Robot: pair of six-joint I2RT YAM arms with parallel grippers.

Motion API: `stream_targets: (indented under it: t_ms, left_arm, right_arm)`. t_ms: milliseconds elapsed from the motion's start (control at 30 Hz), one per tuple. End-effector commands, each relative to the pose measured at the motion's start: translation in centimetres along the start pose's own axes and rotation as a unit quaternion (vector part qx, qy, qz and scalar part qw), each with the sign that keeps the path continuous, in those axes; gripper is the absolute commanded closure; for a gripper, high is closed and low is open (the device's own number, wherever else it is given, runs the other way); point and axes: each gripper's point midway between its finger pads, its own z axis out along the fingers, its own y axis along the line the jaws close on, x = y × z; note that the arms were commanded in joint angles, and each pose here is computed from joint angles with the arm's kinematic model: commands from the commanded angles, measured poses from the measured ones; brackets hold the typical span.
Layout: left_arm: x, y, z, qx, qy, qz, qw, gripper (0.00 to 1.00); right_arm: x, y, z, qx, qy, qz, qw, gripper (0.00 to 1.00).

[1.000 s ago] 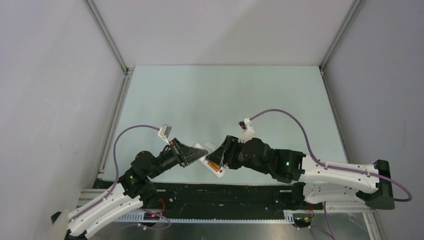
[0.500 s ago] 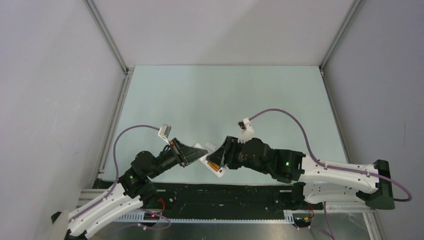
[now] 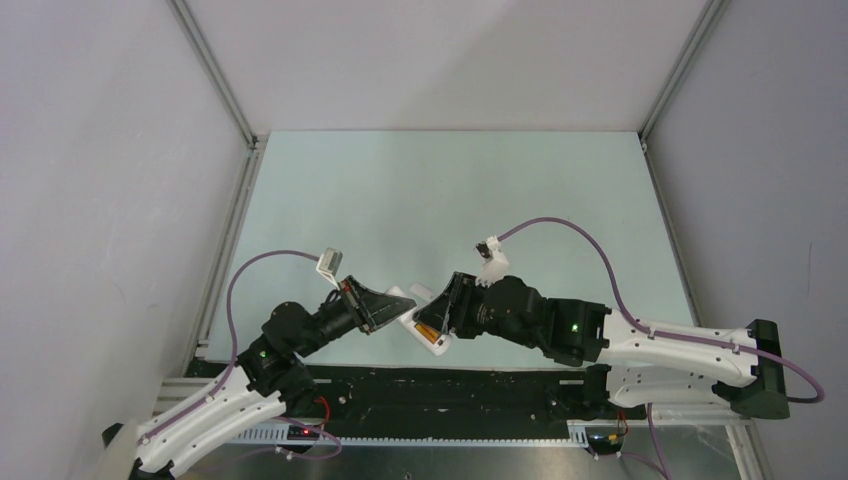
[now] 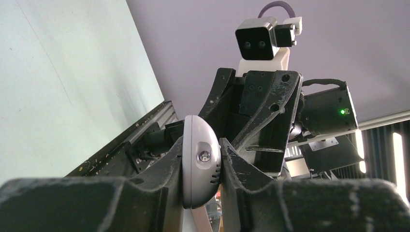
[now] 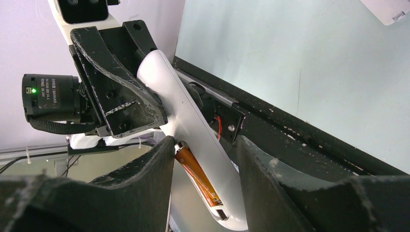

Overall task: Load the batteries into the remote control
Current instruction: Load the battery into the remote control.

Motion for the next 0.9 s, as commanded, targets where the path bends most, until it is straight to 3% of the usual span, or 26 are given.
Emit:
stream_targets:
  t_ms: [0, 867]
  left_arm:
    - [-2.18, -4.17, 0.02, 0.05, -0.041, 0.0, 0.998, 1.0]
    - [-3.11, -4.75, 0.15, 0.05, -0.061, -0.014, 0.997, 1.0]
  right_arm:
    - [0.12, 0.94, -0.17, -0.017, 0.005, 0.003, 1.0, 0.48]
    - [0.88, 0.93, -0.4, -0.019, 0.018, -0.014, 1.0, 0.49]
